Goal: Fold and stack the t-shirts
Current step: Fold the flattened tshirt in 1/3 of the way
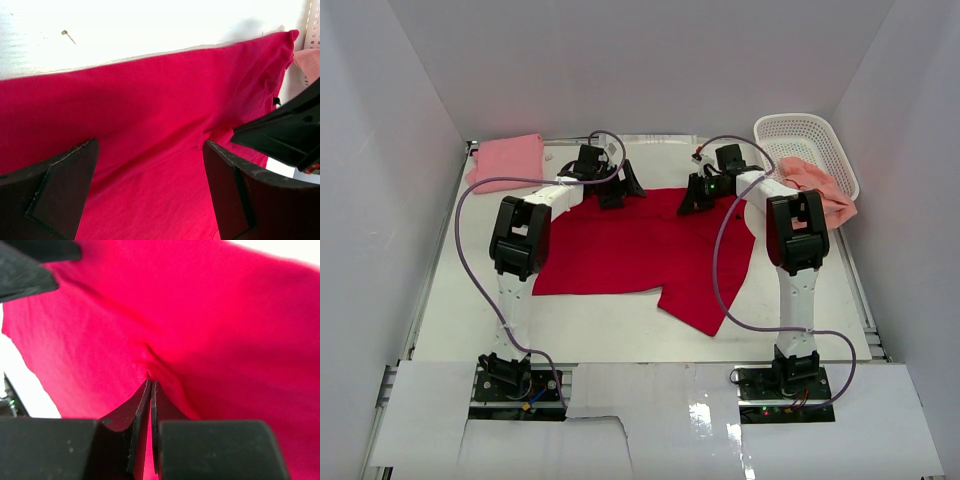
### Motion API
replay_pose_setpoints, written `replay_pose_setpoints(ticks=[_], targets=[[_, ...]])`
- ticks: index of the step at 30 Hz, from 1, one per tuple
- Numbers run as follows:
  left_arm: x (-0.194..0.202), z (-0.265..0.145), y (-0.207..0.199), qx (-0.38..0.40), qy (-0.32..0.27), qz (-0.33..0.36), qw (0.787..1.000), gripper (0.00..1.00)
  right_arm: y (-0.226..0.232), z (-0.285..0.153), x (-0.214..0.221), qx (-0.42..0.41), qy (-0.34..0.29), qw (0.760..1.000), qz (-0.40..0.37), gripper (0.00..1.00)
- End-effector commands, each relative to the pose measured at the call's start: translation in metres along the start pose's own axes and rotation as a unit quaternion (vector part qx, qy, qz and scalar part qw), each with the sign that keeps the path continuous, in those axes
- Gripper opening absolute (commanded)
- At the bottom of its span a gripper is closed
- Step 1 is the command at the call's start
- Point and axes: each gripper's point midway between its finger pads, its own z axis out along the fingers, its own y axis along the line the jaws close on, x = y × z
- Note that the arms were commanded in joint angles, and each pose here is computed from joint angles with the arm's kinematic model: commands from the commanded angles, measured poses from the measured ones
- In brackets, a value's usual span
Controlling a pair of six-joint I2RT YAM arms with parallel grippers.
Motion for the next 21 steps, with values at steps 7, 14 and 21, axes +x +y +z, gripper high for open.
replay_pose_setpoints(ticks=[7,14,21], targets=[[-0.002,-0.02,-0.018,0.004,-0.009,0.021,1.0,0.96,0.051,-0.023,0.009,-0.065,0.0,0.998,-0.005,0.08],[0.002,-0.018,-0.017,0.002,-0.004,0.02,1.0,0.96,0.076,-0.016,0.022,-0.149,0.015,0.988,0.03,0.28],[0.004,-0.019,-0.016,-0.002,-0.002,0.025,1.0,0.96,0.076,-0.016,0.032,-0.168,0.025,0.984,0.047,0.45]])
